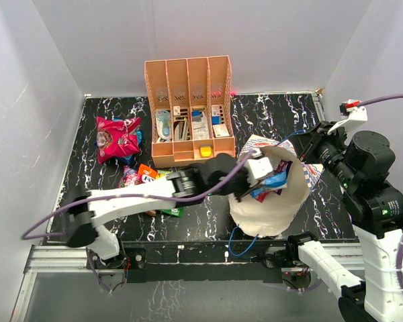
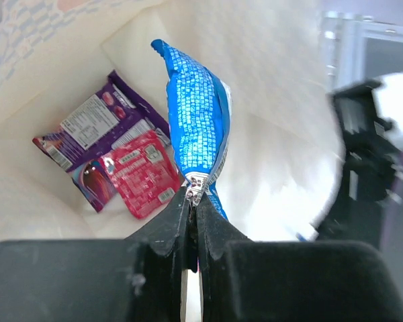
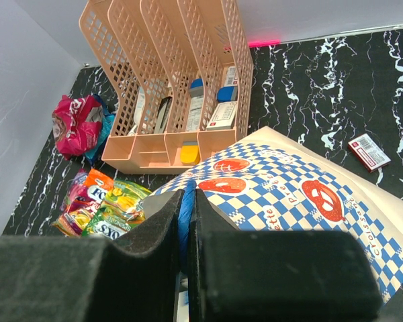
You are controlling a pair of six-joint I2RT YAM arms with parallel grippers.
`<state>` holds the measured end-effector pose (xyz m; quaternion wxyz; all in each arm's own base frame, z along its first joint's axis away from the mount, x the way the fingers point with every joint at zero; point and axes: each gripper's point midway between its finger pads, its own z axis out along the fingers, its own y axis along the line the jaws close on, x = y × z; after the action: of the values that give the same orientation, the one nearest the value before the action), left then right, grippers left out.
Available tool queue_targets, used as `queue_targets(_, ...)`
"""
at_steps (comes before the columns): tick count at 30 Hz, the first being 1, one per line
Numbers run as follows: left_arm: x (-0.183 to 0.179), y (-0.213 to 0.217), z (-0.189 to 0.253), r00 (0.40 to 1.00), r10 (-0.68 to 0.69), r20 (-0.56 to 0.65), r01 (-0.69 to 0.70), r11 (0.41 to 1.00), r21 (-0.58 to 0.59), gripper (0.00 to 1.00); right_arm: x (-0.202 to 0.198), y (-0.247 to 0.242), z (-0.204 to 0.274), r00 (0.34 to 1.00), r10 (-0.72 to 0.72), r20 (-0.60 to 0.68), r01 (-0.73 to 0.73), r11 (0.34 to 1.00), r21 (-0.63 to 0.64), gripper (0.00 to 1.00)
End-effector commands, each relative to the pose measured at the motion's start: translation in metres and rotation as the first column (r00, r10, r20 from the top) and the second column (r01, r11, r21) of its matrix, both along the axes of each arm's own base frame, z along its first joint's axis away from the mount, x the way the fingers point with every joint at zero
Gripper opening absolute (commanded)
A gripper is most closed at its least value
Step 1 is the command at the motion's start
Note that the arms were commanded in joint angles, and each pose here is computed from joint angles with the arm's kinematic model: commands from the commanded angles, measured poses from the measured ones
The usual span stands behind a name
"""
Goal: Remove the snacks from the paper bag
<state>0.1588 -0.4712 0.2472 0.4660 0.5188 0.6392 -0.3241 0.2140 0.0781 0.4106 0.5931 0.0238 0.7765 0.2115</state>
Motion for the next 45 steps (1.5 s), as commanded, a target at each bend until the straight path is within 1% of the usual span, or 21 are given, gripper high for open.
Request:
queue_targets(1,-0.051,0.062,0.041,0.987,-0.16,0.0,0.16,0.984,-0.084,0.0,-0.003,-0.004,0.029,0.994,-0.011,0.106,0.011,1.0,0.007,0.08)
queue_targets(4,-0.052,0.106,0.065,0.996,-0.08,0.032,0.083,0.986,-0.141,0.0,-0.004,-0.003,0.027,0.994,-0.01,0.105,0.009,1.0,0.006,0.08)
queue_targets(6,-0.041,0.134,0.083,0.998,0.05,0.039,-0.041,0.979,-0.2,0.0,-0.004,-0.004,0.025,0.995,-0.011,0.102,0.011,1.0,0.006,0.08)
queue_targets(8,-0.028,0.162,0.097,0.982,0.186,0.038,-0.169,0.949,-0.265,0.0,-0.003,-0.004,0.023,0.995,-0.012,0.098,0.012,1.0,0.005,0.08)
queue_targets(10,-0.006,0.191,0.1,0.93,0.367,0.016,-0.345,0.888,-0.304,0.0,-0.003,-0.003,0.022,0.995,-0.01,0.096,0.01,1.0,0.004,0.08)
queue_targets(12,0.018,0.22,0.088,0.83,0.558,-0.01,-0.537,0.795,-0.282,0.0,-0.001,-0.003,0.021,0.996,-0.008,0.091,0.008,1.0,0.002,0.08)
queue_targets(14,0.037,0.247,0.067,0.696,0.718,-0.025,-0.704,0.674,-0.222,0.0,-0.001,-0.002,0.02,0.996,-0.001,0.088,0.001,1.0,0.003,0.08)
queue_targets(16,0.047,0.274,0.04,0.544,0.839,-0.009,-0.832,0.539,-0.13,0.0,-0.002,-0.001,0.02,0.996,0.0,0.086,-0.001,1.0,0.004,0.08)
queue_targets(18,0.05,0.296,0.012,0.416,0.909,0.011,-0.908,0.416,-0.045,0.0,-0.003,-0.002,0.02,0.996,-0.004,0.084,0.004,1.0,0.003,0.08)
queue_targets(19,0.05,0.304,-0.001,0.371,0.928,0.004,-0.928,0.371,-0.008,0.0,-0.003,-0.003,0.021,0.996,-0.006,0.085,0.006,1.0,0.003,0.08)
queue_targets(21,0.052,0.317,-0.025,0.305,0.951,-0.051,-0.949,0.308,0.07,0.0,-0.005,-0.003,0.022,0.996,-0.009,0.087,0.008,1.0,0.006,0.08)
queue_targets(23,0.055,0.32,-0.042,0.305,0.942,-0.142,-0.941,0.321,0.109,0.0,-0.005,-0.003,0.022,0.996,-0.008,0.087,0.008,1.0,0.007,0.08)
queue_targets(25,0.054,0.32,-0.048,0.334,0.915,-0.227,-0.927,0.363,0.095,0.0,-0.005,-0.003,0.021,0.996,-0.006,0.084,0.006,1.0,0.009,0.08)
queue_targets(27,0.052,0.328,-0.053,0.311,0.912,-0.269,-0.935,0.344,0.085,0.0,-0.005,-0.002,0.021,0.997,-0.004,0.081,0.004,1.0,0.009,0.08)
queue_targets(28,0.05,0.335,-0.057,0.289,0.917,-0.277,-0.941,0.325,0.096,0.0,-0.005,-0.002,0.02,0.997,-0.003,0.078,0.002,1.0,0.01,0.08)
queue_targets(29,0.048,0.338,-0.06,0.281,0.917,-0.282,-0.941,0.322,0.108,0.0,-0.005,-0.002,0.02,0.997,-0.002,0.077,0.002,1.0,0.009,0.08)
queue_targets(33,0.053,0.336,-0.076,0.313,0.907,-0.281,-0.918,0.365,0.154,0.0,-0.005,-0.003,0.018,0.997,-0.011,0.082,0.009,1.0,0.019,0.08)
queue_targets(36,0.062,0.34,-0.087,0.293,0.92,-0.26,-0.915,0.349,0.204,0.0,-0.005,0.0,0.018,0.997,0.001,0.083,-0.003,1.0,0.026,0.07)
queue_targets(40,0.072,0.349,-0.101,0.299,0.922,-0.245,-0.906,0.355,0.229,0.0,-0.007,-0.002,0.021,0.996,-0.003,0.085,0.001,1.0,0.023,0.08)
queue_targets(42,0.074,0.352,-0.109,0.315,0.918,-0.243,-0.896,0.372,0.244,0.0,-0.009,-0.003,0.023,0.996,-0.005,0.091,0.004,1.0,0.019,0.08)
queue_targets(45,0.073,0.357,-0.12,0.308,0.919,-0.248,-0.886,0.372,0.277,0.0,-0.011,-0.005,0.024,0.996,-0.014,0.093,0.012,1.0,0.015,0.08)
